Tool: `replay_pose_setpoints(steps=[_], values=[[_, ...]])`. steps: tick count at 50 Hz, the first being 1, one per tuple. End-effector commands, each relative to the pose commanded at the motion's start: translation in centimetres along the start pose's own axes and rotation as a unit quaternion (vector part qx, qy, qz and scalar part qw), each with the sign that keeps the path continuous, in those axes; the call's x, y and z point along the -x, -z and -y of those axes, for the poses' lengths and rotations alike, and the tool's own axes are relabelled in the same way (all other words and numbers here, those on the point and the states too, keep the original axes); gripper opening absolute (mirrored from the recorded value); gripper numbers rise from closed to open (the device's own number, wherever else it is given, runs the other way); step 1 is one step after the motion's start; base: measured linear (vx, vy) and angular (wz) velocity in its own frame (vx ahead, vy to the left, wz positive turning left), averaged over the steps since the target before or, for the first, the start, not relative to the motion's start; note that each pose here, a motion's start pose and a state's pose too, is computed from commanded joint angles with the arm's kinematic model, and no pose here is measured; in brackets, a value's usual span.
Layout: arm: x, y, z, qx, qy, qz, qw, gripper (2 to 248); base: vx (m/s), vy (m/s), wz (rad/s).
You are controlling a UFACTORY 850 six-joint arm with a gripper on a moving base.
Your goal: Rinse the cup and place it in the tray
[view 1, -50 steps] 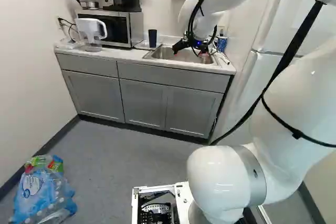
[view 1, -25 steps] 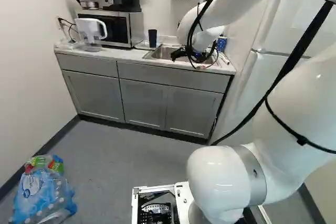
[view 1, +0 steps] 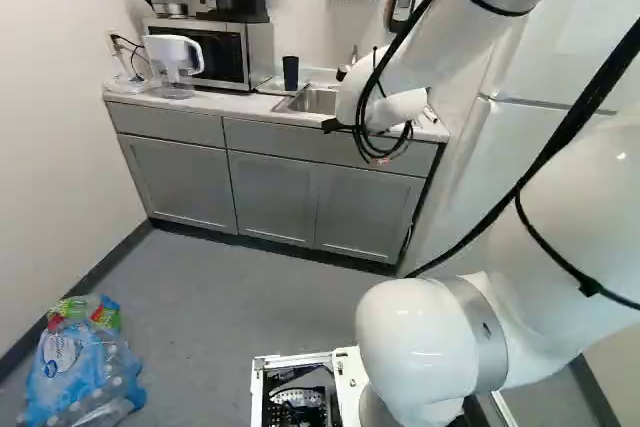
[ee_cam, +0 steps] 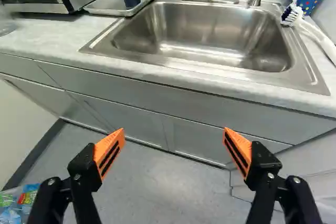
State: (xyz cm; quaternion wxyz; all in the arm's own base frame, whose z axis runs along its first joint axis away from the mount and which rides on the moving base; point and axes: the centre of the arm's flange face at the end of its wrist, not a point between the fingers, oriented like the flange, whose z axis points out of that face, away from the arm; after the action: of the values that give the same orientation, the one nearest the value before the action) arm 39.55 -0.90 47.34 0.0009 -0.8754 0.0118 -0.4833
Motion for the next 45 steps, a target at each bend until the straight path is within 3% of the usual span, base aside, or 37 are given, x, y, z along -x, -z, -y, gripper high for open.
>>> replay_pose_setpoints(steps=[26, 45], values=[[7.2, 1.5, 0.4, -0.005, 0.004, -0.052, 0.9986, 247, 0.000, 0.000, 0.000], [11.0, 2.8, 0.5, -0.006, 0.006, -0.080, 0.9968, 247, 0.000, 0.000, 0.000]])
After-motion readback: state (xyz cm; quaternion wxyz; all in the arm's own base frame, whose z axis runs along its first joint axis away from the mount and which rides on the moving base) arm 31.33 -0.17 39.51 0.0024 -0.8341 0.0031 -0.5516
